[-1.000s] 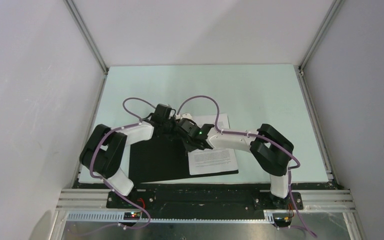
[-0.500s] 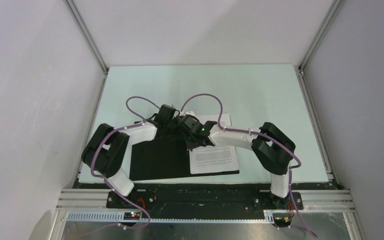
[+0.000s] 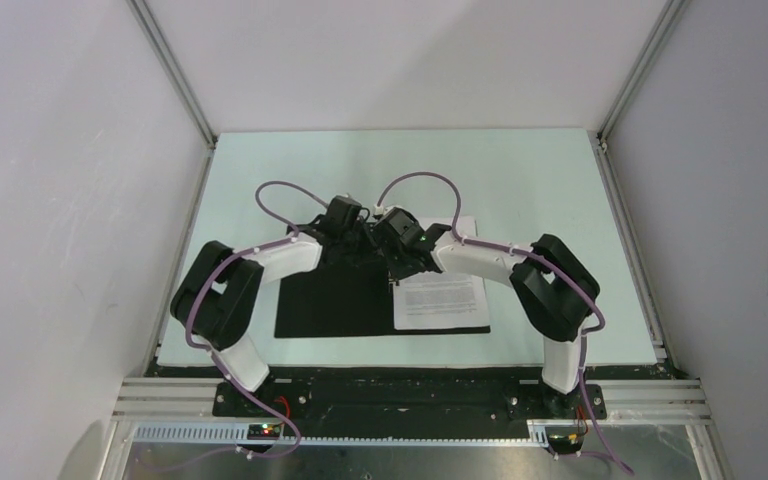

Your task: Put the files into the folder

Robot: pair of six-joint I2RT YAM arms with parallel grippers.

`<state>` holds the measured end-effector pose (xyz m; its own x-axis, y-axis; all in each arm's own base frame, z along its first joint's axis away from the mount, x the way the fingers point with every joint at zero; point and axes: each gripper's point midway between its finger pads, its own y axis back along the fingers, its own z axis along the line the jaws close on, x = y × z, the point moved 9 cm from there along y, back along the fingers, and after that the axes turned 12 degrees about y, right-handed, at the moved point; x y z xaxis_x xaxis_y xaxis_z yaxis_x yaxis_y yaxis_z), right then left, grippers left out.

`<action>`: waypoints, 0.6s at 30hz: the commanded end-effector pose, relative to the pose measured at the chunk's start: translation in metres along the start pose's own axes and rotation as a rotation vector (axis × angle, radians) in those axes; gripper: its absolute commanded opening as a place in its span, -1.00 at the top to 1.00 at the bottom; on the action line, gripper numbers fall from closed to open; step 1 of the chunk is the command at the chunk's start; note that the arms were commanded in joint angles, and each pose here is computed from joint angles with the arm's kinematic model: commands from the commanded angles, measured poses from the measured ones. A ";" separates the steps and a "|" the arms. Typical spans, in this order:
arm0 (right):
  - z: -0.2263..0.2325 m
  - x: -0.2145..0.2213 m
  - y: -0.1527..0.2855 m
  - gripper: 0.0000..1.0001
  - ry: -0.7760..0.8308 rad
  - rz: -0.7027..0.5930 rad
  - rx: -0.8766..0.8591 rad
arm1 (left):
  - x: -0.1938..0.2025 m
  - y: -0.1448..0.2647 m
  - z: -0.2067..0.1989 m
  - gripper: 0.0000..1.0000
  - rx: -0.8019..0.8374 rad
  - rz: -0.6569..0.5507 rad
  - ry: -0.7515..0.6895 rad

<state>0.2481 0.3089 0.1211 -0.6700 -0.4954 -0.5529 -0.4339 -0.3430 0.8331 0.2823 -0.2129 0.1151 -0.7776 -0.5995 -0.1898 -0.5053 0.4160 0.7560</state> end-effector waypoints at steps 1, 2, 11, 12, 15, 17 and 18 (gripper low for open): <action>-0.002 0.007 0.013 0.97 0.097 -0.013 -0.011 | 0.002 -0.003 -0.012 0.46 0.011 -0.020 -0.012; -0.001 0.008 0.013 0.97 0.100 -0.017 -0.017 | 0.003 -0.003 -0.013 0.44 0.013 -0.019 -0.018; -0.010 0.044 0.025 0.98 0.076 -0.020 -0.015 | 0.024 -0.010 -0.012 0.43 -0.008 0.023 -0.062; -0.011 0.046 0.026 0.97 0.075 -0.024 -0.016 | 0.028 -0.010 -0.014 0.43 -0.005 0.029 -0.072; -0.012 0.049 0.029 0.97 0.079 -0.028 -0.017 | 0.033 -0.014 -0.019 0.43 0.001 0.046 -0.087; -0.012 0.051 0.030 0.97 0.082 -0.023 -0.016 | 0.037 -0.016 -0.022 0.43 0.007 0.057 -0.101; -0.013 0.051 0.031 0.98 0.081 -0.023 -0.014 | 0.040 -0.018 -0.023 0.43 0.005 0.064 -0.109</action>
<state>0.2123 0.2684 0.1155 -0.6165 -0.5395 -0.5735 -0.4427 -0.3649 0.8191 0.2614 -0.2433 0.0988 -0.8401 -0.5117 -0.1798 -0.4304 0.4272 0.7951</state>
